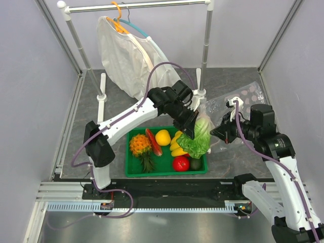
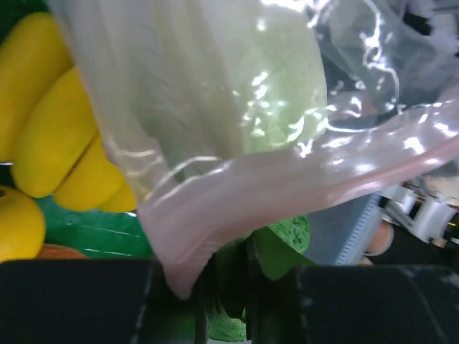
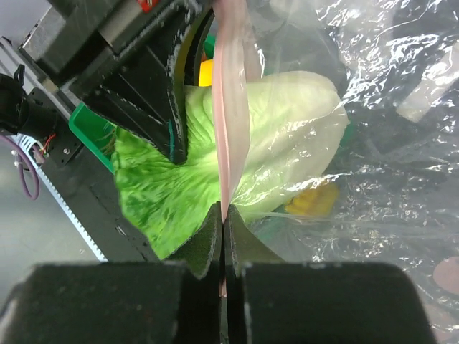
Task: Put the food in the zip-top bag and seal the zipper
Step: Place the fake vegetable in the zipper food storage bag.
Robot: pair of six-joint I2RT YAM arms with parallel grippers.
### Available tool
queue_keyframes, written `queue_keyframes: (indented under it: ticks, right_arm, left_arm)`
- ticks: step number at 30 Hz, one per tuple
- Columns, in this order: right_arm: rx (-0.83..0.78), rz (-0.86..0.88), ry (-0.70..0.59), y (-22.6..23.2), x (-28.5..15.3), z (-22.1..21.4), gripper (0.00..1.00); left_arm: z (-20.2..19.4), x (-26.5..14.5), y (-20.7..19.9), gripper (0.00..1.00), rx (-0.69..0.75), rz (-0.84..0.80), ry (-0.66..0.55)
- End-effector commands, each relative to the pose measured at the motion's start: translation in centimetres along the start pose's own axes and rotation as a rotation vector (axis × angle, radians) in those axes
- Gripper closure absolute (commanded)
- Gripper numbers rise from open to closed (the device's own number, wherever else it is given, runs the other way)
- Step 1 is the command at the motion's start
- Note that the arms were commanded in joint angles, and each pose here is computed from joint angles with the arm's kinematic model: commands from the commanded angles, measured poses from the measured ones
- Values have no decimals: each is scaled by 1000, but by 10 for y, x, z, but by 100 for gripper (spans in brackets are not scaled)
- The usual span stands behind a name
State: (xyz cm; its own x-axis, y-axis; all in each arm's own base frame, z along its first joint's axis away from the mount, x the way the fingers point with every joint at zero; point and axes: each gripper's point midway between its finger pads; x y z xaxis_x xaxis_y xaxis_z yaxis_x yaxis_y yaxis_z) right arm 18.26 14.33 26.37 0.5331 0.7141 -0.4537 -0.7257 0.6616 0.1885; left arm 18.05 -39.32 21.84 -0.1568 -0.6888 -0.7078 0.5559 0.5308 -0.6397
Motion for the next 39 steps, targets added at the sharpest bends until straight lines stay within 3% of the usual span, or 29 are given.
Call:
queue_keyframes:
  ticks: [1,8,14,19,22,25,26,30,33,36,37,39]
  right_arm:
    - [-1,45,-9,7,3,6,100]
    - [67,100,15,17,7,2,100]
    - [102,163,39,28,10,-11,100]
    - [145,205,33,36,12,-14,100]
    - [175,224,11,38,15,-8,100]
    - [200,255,18,40,19,-5,100]
    - [199,261,16,40,18,-4,100]
    - [235,290,16,46,18,-4,100]
    - [272,306,11,48,20,-3,100]
    - [300,304,-16,47,21,6,100]
    - [311,294,-18,46,22,8,100]
    - [300,276,-35,44,20,16,100]
  left_arm:
    - [10,-9,1,74,215,173,-95]
    - [15,-13,-11,73,293,217,-152]
    - [18,-19,-20,74,217,150,-155]
    - [26,-21,-27,73,-18,-159,-92]
    - [14,-17,-50,71,11,-300,-7]
    - [8,-16,-64,65,43,-334,13]
    - [16,-12,-52,56,21,-252,-33]
    - [35,-13,-20,40,-80,-151,-138]
    - [28,-14,-14,43,-274,-292,-75]
    - [26,-19,-23,50,-296,-385,-55]
    - [26,-25,-27,48,-256,-395,-71]
    - [26,-36,-32,33,-194,-400,-106]
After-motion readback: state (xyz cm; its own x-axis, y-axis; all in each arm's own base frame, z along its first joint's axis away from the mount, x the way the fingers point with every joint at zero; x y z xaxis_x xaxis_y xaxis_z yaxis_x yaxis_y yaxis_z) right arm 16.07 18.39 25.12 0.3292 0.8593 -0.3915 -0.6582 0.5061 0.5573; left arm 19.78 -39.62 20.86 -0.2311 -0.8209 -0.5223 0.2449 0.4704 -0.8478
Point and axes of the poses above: each gripper's point midway between its finger pads, its own x axis out along the fingers, its own y axis along the line the jaws close on, z = x × y, and after that the axes turned 9 degrees about -x, right-handed
